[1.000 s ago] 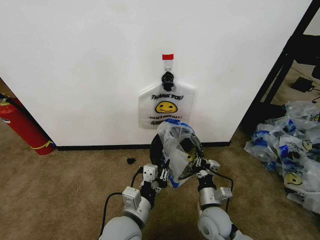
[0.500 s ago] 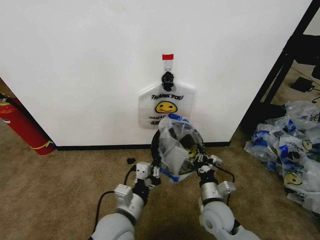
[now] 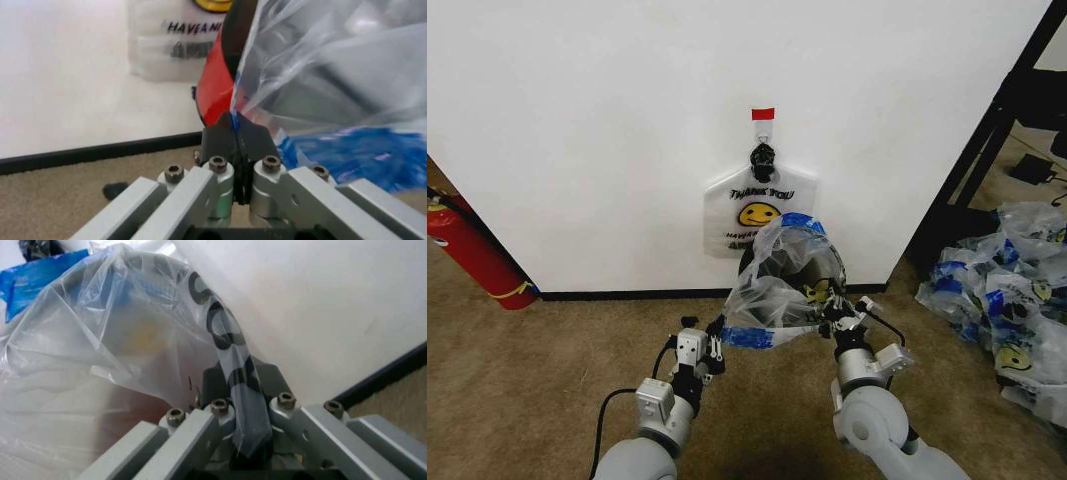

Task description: Pick up the garbage bag from the wall and place it over the trash bin.

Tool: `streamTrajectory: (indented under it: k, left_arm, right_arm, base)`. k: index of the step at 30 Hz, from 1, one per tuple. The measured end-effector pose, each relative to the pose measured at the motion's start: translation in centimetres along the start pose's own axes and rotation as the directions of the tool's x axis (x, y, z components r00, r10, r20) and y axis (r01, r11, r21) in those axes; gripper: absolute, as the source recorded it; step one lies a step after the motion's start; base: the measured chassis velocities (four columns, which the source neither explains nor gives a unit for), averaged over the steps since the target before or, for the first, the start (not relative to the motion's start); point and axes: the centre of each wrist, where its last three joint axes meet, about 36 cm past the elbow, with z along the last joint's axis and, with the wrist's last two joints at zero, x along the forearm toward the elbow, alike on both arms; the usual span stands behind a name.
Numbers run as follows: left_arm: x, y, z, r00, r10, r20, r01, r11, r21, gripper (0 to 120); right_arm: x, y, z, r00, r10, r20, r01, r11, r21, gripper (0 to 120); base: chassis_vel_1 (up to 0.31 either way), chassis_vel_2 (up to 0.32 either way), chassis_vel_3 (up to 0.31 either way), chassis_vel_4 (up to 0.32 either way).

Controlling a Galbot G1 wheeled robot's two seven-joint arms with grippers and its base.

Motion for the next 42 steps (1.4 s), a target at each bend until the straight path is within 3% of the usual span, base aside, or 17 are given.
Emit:
streamTrajectory:
  k: [11, 16, 23, 27, 37, 42]
  left_arm:
    - [-2.8, 1.3, 3.4, 1.000, -0.027, 0.015, 0.028, 0.996, -0.081, 0]
    - [-3.9, 1.9, 3.3, 0.998, -0.042, 0.053, 0.046, 0.994, -0.094, 0]
    - [-4.7, 3.4, 2.2, 0.994, -0.052, 0.092, 0.063, 0.992, -0.114, 0]
    - [-4.9, 4.1, 2.8, 0.995, -0.065, 0.078, 0.075, 0.989, -0.128, 0]
    - [-4.7, 3.6, 4.2, 0.996, -0.085, 0.011, 0.086, 0.986, -0.145, 0]
    - [-4.2, 3.2, 4.4, 0.997, -0.078, 0.014, 0.080, 0.989, -0.128, 0]
  right_arm:
    - [1.5, 1.0, -1.3, 0.999, -0.030, -0.036, 0.028, 0.997, -0.072, 0]
    - [1.9, 1.0, -1.0, 0.998, -0.051, -0.041, 0.047, 0.995, -0.083, 0]
    - [2.0, -1.6, 0.0, 0.993, -0.107, -0.055, 0.111, 0.991, 0.078, 0]
    - [1.9, -3.5, -0.6, 0.979, -0.182, -0.093, 0.195, 0.968, 0.155, 0]
    - [1.2, -6.8, -1.9, 0.939, -0.311, -0.147, 0.341, 0.902, 0.264, 0]
    - [0.8, -7.3, -1.8, 0.935, -0.328, -0.137, 0.355, 0.885, 0.302, 0]
  base:
    - [0.000, 0.000, 0.000, 0.000]
    - [0.000, 0.000, 0.000, 0.000]
    - [0.000, 0.000, 0.000, 0.000]
    - [0.000, 0.000, 0.000, 0.000]
    - [0.000, 0.000, 0.000, 0.000]
    - [0.000, 0.000, 0.000, 0.000]
